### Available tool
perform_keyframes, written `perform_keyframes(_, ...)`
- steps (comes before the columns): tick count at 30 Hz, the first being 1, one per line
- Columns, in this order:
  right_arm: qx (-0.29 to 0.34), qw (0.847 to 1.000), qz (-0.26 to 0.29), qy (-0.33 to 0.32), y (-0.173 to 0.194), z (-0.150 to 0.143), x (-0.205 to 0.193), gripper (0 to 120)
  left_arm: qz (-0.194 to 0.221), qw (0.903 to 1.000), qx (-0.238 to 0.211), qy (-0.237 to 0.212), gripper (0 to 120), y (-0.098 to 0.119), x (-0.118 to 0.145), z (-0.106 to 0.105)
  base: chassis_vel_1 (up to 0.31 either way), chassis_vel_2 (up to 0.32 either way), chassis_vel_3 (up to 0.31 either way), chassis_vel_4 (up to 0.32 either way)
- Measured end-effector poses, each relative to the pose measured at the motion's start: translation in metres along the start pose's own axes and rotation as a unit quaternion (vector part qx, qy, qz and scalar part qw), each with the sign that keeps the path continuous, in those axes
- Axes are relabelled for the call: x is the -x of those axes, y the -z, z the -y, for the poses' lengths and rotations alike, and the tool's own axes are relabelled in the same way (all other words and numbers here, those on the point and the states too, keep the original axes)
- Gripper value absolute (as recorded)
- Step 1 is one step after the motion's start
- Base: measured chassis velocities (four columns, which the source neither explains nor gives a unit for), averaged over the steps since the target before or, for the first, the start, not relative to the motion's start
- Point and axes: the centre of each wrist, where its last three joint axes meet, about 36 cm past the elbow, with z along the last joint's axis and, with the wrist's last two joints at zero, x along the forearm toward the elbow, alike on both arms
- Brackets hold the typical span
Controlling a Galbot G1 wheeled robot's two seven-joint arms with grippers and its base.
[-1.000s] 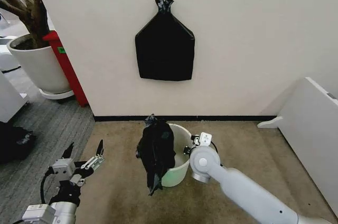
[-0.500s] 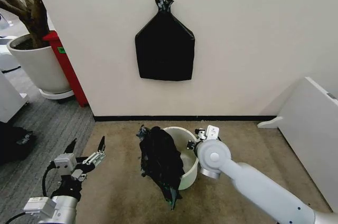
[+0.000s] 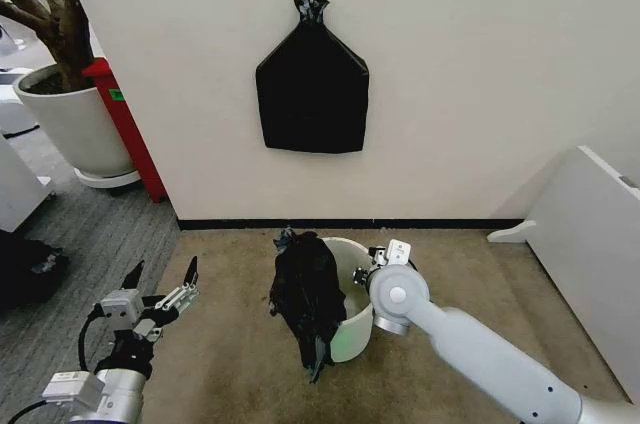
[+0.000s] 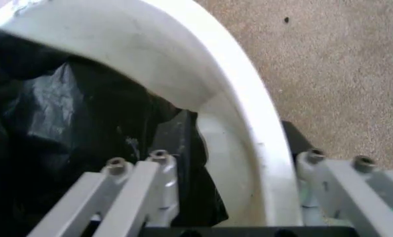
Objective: Place the garbage bag over the trash bin.
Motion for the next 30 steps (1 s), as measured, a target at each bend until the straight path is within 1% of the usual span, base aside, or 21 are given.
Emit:
perform_keyframes(1,0.000,1.000,0.000,0.000,0.000,0.000,0.000,25,0.000,1.0000,0.000,0.000,100,0.000,0.000,0.000,0.000,0.000,0.000,0.000)
perform_keyframes(2,0.004,1.000,-0.002,-0.001,0.001,0.000,0.001,19,0.000,1.0000,0.000,0.000,100,0.000,0.001,0.000,0.000,0.000,0.000,0.000)
perform_keyframes(5,0.016,1.000,-0.005,-0.003,0.004,0.001,0.002,8,0.000,1.0000,0.000,0.000,100,-0.001,0.001,-0.001,0.000,0.000,0.000,0.000)
perform_keyframes(8,0.035,0.999,-0.016,-0.004,0.007,0.000,0.002,2,0.000,1.0000,0.000,0.000,100,-0.002,0.002,-0.002,0.000,0.000,0.000,0.000)
perform_keyframes(9,0.035,0.999,-0.016,-0.004,0.007,0.000,0.002,2,0.000,1.0000,0.000,0.000,100,-0.002,0.002,-0.002,0.000,0.000,0.000,0.000)
perform_keyframes(13,0.081,0.996,-0.047,0.000,0.017,-0.005,-0.004,0,-0.001,1.0000,-0.001,-0.002,100,-0.005,0.003,-0.003,0.000,0.000,0.000,0.000)
perform_keyframes(15,0.092,0.994,-0.052,0.002,0.020,-0.008,-0.008,0,-0.001,1.0000,-0.002,-0.004,100,-0.006,0.004,-0.002,0.000,0.000,0.000,0.000)
perform_keyframes(18,0.093,0.994,-0.049,0.003,0.020,-0.009,-0.011,0,-0.003,1.0000,-0.002,-0.005,100,-0.007,0.004,-0.002,0.000,0.000,0.000,0.000)
perform_keyframes(22,0.071,0.997,-0.023,-0.001,0.007,-0.013,-0.009,0,-0.005,1.0000,-0.003,-0.007,100,-0.009,0.004,-0.002,0.000,0.000,0.000,0.000)
perform_keyframes(30,0.064,0.998,-0.024,-0.003,-0.004,-0.016,-0.001,0,-0.008,0.9999,-0.003,-0.008,100,-0.011,0.004,-0.002,0.000,0.000,0.000,0.000)
